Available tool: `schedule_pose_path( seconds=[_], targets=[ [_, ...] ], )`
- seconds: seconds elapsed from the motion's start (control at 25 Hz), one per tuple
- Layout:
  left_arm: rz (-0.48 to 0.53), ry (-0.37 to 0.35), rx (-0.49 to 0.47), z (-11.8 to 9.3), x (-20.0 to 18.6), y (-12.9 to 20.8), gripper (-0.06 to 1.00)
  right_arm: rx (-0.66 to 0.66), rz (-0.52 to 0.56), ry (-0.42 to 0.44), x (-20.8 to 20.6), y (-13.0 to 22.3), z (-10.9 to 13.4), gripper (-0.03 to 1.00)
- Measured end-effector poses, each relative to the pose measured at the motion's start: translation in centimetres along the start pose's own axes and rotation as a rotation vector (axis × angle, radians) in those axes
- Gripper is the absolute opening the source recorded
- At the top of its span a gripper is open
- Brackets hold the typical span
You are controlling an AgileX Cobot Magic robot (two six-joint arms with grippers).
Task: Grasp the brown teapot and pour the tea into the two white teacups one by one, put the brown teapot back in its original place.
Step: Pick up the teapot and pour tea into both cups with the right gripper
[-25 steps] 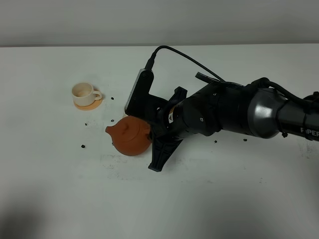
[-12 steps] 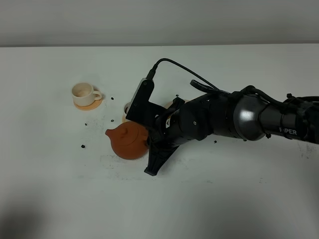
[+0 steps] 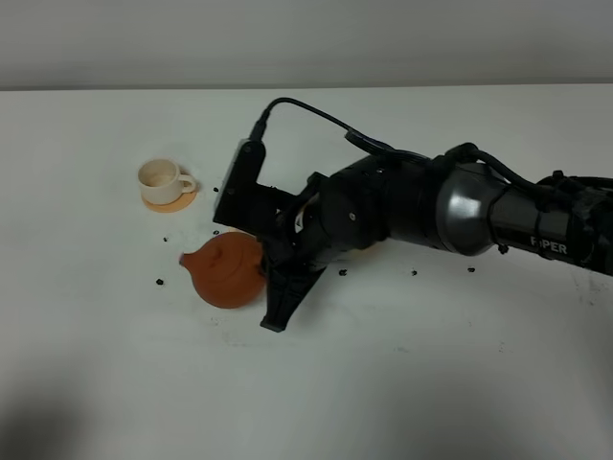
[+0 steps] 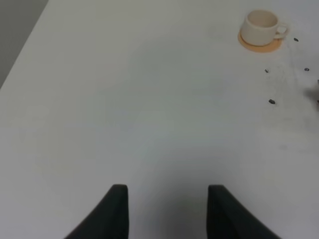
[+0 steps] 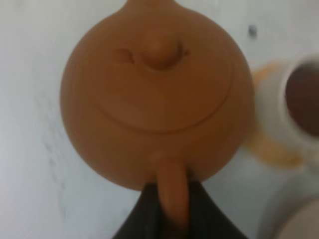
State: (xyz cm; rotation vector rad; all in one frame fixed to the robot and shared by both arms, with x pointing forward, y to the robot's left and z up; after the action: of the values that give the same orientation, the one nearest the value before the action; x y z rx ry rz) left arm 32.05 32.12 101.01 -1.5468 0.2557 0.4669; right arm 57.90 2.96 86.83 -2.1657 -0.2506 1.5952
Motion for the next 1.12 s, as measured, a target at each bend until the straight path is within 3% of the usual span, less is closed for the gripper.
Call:
schedule_pose_path(
  seconds=[0.24,0.52,0.84,1.12],
  targets=[
    [0.000,0.000,0.000,0.0,0.0,0.0,0.40,-0.077,-0.067,0.102,-2.9,-4.8,-2.9,0.11],
    [0.000,0.000,0.000,0.0,0.0,0.0,0.40,-0.159,-0.084,0.209,-2.5,-7.9,-7.0,0.11],
    [0.000,0.000,-0.001,0.0,0.0,0.0,0.40,-0.210,-0.044,0.308,0.0,-8.1,-11.8,0.11],
    [0.000,0.000,0.000,0.0,0.0,0.0,0.40,-0.237,-0.019,0.362,1.8,-7.0,-14.3,0.11]
  ],
)
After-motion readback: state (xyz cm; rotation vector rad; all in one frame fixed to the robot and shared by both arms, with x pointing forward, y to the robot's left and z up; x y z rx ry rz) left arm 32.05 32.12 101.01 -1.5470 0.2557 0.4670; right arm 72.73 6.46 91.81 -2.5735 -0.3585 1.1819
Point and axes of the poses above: a point on each arm's last joint axis where the gripper is mounted, x pointing out along that axis toward the gripper, z along the wrist's bending axis when the last joint is at zero, y = z × x, the point moved 10 cm from there along x, pointing out along that axis toward the gripper
